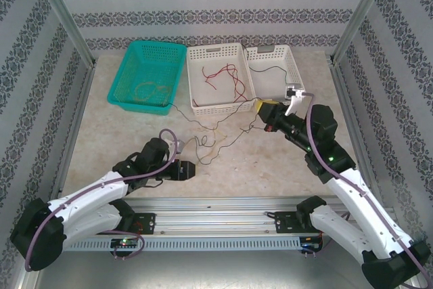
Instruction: Untangle the cables
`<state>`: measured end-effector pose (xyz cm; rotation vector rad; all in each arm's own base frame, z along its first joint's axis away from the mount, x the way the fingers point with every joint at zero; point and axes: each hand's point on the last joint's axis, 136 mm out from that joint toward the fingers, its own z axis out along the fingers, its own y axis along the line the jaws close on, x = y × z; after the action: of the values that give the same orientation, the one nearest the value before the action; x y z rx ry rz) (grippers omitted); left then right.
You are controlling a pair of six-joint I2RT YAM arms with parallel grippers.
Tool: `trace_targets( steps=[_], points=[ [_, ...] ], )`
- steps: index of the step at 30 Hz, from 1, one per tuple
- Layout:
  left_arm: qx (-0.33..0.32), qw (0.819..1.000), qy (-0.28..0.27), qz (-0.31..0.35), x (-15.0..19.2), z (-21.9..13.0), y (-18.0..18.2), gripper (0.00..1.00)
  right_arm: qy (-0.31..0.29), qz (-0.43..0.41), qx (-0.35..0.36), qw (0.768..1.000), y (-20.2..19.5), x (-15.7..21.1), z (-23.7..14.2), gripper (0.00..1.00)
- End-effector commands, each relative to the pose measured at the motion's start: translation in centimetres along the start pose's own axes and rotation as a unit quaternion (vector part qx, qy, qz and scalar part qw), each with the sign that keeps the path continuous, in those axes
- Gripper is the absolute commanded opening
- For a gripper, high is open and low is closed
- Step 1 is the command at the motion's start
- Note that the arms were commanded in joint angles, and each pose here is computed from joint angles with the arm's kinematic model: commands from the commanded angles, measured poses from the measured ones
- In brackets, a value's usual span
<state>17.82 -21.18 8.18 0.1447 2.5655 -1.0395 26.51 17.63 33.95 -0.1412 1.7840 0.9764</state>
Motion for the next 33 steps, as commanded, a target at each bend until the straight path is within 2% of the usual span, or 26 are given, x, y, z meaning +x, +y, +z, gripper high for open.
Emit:
trace_targets(
  steps=[1, 6, 11, 15, 22, 29, 33],
  points=[
    [0.025, 1.000, -0.015, -0.003, -0.2, 0.0, -0.4, 0.53, 0.010, -0.011, -0.029, 0.999, 1.8, -1.2, -0.3, 0.00],
    [0.019, 1.000, -0.010, -0.005, 0.4, 0.5, 0.4, 0.54, 0.026, -0.002, -0.055, 0.998, 3.3, -2.0, 0.2, 0.00],
    [0.012, 0.999, -0.032, -0.004, 0.0, -0.1, 0.6, 0.49, 0.014, -0.019, -0.061, 0.998, 5.3, -4.7, -1.0, 0.00],
    [0.024, 0.995, -0.099, -0.001, -1.5, -2.3, -0.1, 0.50, 0.009, -0.029, -0.090, 0.996, 7.7, -6.7, -1.9, 0.00],
    [0.026, 0.975, -0.219, -0.014, -4.3, -6.9, -0.9, 0.59, 0.035, -0.040, -0.150, 0.987, 11.4, -8.9, -2.3, 0.00],
    [0.022, 0.960, -0.278, -0.035, -6.5, -8.8, -1.3, 0.66, 0.055, -0.037, -0.219, 0.973, 14.2, -9.7, -2.5, 0.00],
    [0.020, 0.949, -0.312, -0.036, -8.0, -10.0, -1.8, 0.75, 0.072, -0.039, -0.256, 0.963, 15.7, -9.9, -2.8, 0.00]
  ],
)
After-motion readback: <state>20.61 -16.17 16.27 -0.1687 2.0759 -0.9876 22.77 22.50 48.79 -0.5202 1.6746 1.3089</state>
